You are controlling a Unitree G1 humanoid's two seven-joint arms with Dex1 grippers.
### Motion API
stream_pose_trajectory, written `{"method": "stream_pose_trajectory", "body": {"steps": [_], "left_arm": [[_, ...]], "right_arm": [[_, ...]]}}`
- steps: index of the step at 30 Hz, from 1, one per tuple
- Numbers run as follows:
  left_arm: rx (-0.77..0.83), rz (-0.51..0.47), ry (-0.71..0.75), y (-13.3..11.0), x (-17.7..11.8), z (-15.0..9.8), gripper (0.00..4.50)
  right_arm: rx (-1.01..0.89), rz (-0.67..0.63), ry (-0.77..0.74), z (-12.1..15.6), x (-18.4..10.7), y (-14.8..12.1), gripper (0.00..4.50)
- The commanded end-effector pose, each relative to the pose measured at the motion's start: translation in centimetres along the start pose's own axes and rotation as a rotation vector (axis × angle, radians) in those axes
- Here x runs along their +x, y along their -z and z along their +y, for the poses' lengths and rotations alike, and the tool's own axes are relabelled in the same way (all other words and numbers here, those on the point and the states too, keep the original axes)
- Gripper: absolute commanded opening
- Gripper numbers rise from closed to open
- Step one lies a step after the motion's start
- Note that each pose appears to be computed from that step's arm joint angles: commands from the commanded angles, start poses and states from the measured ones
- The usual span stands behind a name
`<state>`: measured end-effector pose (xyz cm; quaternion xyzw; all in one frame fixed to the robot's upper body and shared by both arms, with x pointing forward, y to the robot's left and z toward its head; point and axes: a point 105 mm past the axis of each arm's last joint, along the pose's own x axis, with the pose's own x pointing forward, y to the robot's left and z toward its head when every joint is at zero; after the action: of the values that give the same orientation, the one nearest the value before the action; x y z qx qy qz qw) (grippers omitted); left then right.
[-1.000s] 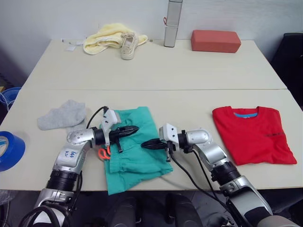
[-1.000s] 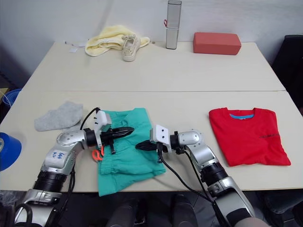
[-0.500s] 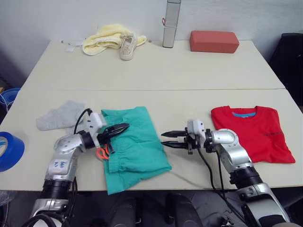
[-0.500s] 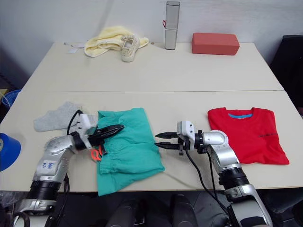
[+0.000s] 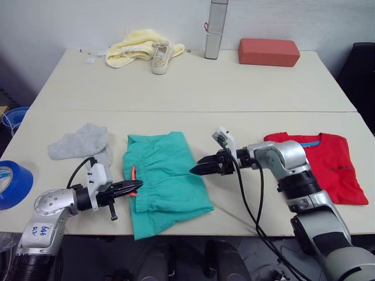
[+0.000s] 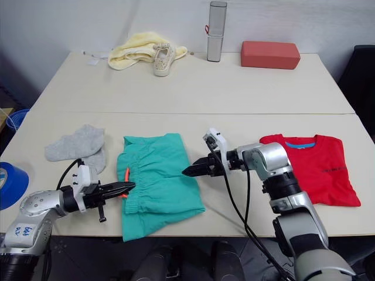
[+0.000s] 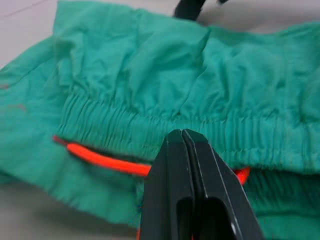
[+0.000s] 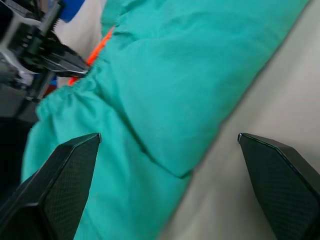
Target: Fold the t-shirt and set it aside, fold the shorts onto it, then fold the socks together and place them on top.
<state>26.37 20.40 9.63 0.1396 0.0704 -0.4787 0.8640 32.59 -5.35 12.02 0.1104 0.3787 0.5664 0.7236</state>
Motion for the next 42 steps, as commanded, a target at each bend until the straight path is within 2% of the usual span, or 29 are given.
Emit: {"method": "stream_pose_trajectory", "body": {"steps": [1, 9, 17, 18, 20, 22, 23, 26, 31, 34, 42], "left_arm": [[0.01, 0.023, -0.037, 0.8, 0.4, 0.5, 0.0], [0.018, 0.052, -0.013, 1.3, 1.0, 0.5, 0.0], [0.022, 0.044, -0.028, 1.0, 0.5, 0.5, 0.0], [0.023, 0.043, -0.031, 0.9, 0.4, 0.5, 0.0], [0.023, 0.043, -0.035, 0.9, 0.1, 0.5, 0.0], [0.022, 0.045, -0.042, 0.9, -0.1, 0.5, 0.0], [0.021, 0.046, -0.046, 0.9, -0.3, 0.5, 0.0], [0.019, 0.043, -0.052, 0.9, -0.6, 0.4, 0.0], [0.008, -0.069, -0.049, -0.8, -0.7, 0.6, 0.0], [0.012, -0.087, -0.045, -1.1, -0.7, 0.7, 0.0], [0.027, -0.043, 0.004, -0.2, -0.2, 0.7, 0.0]], "right_arm": [[0.15, 0.129, -0.043, 0.4, 2.3, 2.9, 4.48], [0.258, 0.205, -0.145, 3.1, 6.7, 3.5, 4.48], [0.376, 0.143, -0.198, 3.9, 9.6, 2.6, 4.48], [0.392, 0.111, -0.189, 3.7, 9.7, 2.1, 4.31], [0.417, 0.054, -0.205, 3.5, 9.3, 1.2, 3.84], [0.435, 0.007, -0.216, 3.3, 8.5, 0.5, 3.16], [0.448, -0.016, -0.21, 2.9, 7.9, 0.3, 3.05], [0.462, -0.055, -0.205, 2.5, 6.9, 0.0, 3.04], [0.489, -0.187, -0.226, 2.0, 3.8, -1.4, 3.04], [0.498, -0.22, -0.225, 2.0, 2.9, -1.6, 3.04], [0.389, -0.131, -0.069, 1.1, 3.0, 1.4, 3.04]]}}
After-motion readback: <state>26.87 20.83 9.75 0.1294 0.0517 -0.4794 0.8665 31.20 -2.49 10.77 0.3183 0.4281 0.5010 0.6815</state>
